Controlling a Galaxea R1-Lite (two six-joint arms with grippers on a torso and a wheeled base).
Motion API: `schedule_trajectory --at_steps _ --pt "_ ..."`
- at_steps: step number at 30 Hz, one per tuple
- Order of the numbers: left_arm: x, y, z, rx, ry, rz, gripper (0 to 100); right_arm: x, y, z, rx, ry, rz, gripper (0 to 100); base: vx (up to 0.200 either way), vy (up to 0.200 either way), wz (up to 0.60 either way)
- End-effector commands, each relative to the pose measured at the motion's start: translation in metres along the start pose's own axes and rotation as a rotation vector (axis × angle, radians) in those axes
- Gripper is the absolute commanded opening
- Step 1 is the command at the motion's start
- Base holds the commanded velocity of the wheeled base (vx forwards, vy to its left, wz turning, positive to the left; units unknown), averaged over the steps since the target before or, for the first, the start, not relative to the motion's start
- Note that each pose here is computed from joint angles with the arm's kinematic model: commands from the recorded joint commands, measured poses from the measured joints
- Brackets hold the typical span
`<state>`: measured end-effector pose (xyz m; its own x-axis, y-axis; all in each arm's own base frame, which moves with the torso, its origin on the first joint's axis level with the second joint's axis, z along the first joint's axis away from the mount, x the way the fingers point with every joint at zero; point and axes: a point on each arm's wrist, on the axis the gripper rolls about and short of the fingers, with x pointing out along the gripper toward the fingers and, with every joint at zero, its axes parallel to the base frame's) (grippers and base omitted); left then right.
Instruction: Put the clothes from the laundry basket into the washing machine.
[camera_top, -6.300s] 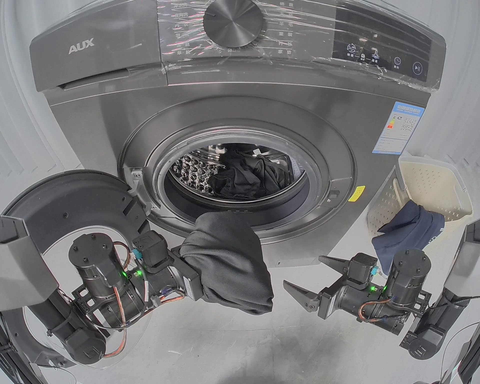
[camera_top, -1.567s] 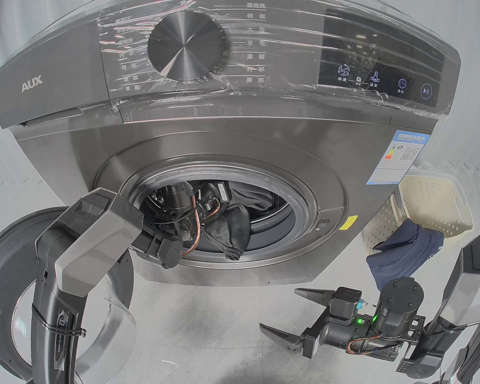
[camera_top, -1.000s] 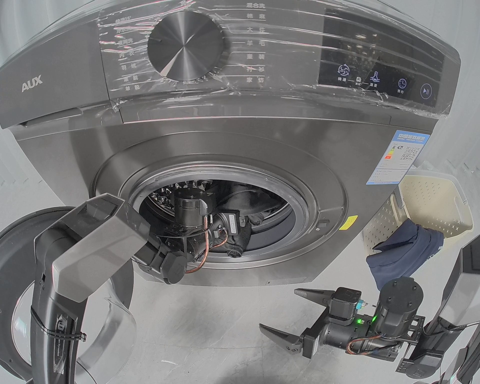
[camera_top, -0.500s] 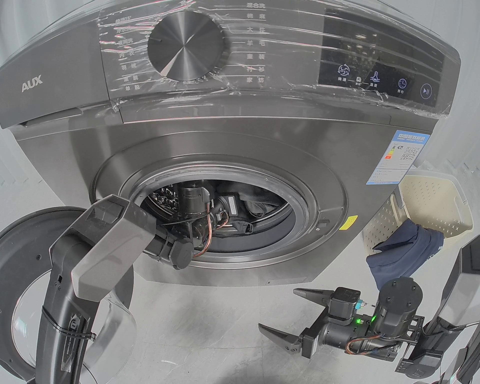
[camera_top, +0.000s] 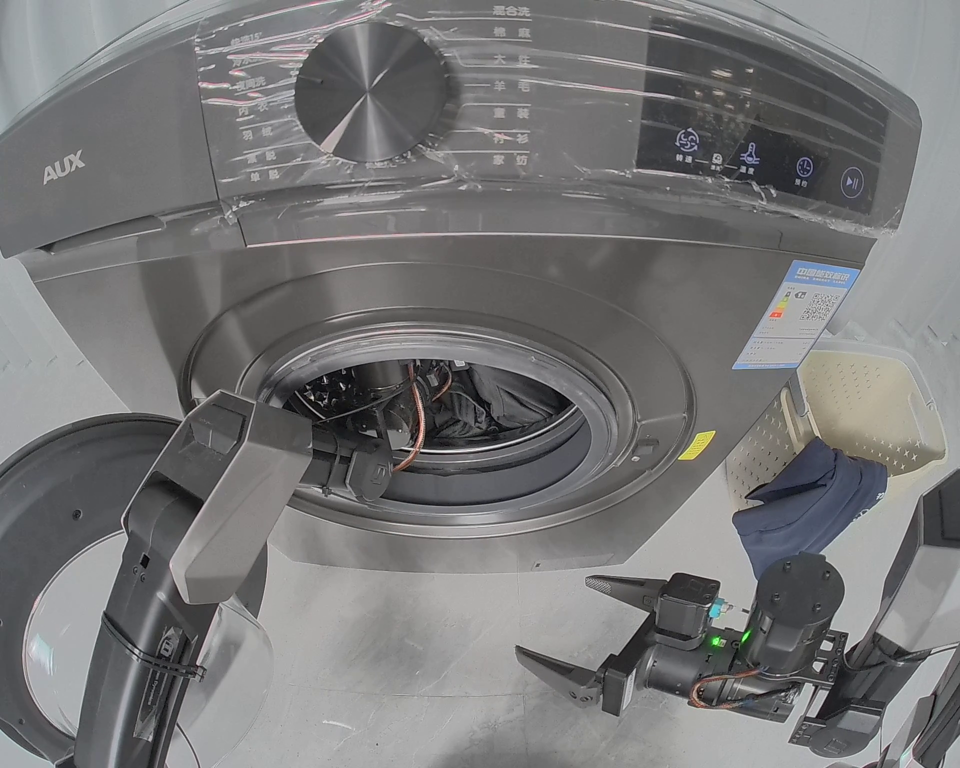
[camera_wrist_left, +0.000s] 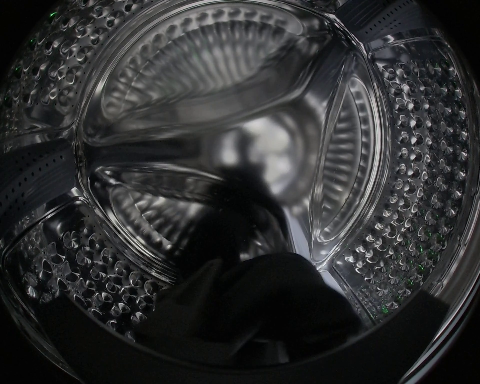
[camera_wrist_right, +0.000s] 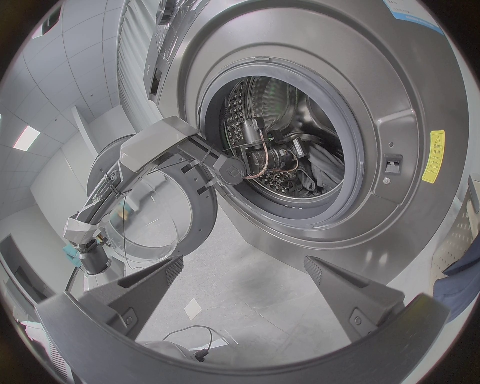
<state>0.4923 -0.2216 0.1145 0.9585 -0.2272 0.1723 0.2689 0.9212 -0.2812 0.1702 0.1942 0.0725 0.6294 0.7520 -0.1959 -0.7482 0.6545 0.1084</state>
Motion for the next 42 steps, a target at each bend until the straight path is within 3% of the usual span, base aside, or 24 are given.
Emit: schedule_trajectory --at_steps 1,5,10,13,14,15,16,20,27,33,38,42 --pt "0.0 0.001 -0.008 0.001 0.013 0.003 100 0.0 0.0 -0.001 0.0 0.002 0.001 100 0.0 0.0 0.0" --pt "-0.007 0.0 -0.013 0.008 0.049 0.004 100 0.001 0.0 -0.002 0.0 0.007 -0.001 100 0.0 0.0 0.0" --pt "-0.028 -0.012 -0.014 0.028 0.123 -0.01 100 0.001 0.0 -0.002 0.0 0.008 -0.001 100 0.0 0.0 0.0" --pt "-0.056 -0.024 -0.006 0.065 0.177 -0.034 100 0.0 0.0 -0.002 0.0 0.01 0.0 100 0.0 0.0 0.0" --pt "-0.064 -0.025 -0.005 0.087 0.194 -0.038 100 0.0 0.0 -0.003 0.0 0.012 0.001 100 0.0 0.0 0.0" --pt "-0.065 -0.025 -0.005 0.089 0.196 -0.039 100 0.0 0.0 -0.003 0.0 0.012 0.001 100 0.0 0.0 0.0" --pt "-0.08 -0.026 -0.007 0.13 0.231 -0.051 100 0.0 0.0 -0.003 0.0 0.015 0.001 100 0.0 0.0 0.0" --pt "-0.106 -0.026 -0.012 0.185 0.279 -0.082 100 -0.001 0.0 -0.003 0.0 0.016 -0.001 100 0.0 0.0 0.0" --pt "-0.138 -0.039 -0.012 0.184 0.315 -0.14 100 -0.001 0.0 -0.003 0.0 0.016 -0.001 100 0.0 0.0 0.0" --pt "-0.163 -0.047 -0.013 0.176 0.295 -0.188 100 -0.002 0.0 -0.003 0.002 0.016 -0.002 100 0.0 0.0 0.0" --pt "-0.202 -0.061 -0.003 0.158 0.279 -0.26 100 -0.006 -0.003 -0.003 0.004 0.019 -0.013 100 0.0 0.0 0.0" --pt "-0.238 -0.061 0.006 0.154 0.313 -0.305 100 -0.013 -0.004 0.003 0.005 -0.005 -0.02 100 0.0 0.0 0.0"
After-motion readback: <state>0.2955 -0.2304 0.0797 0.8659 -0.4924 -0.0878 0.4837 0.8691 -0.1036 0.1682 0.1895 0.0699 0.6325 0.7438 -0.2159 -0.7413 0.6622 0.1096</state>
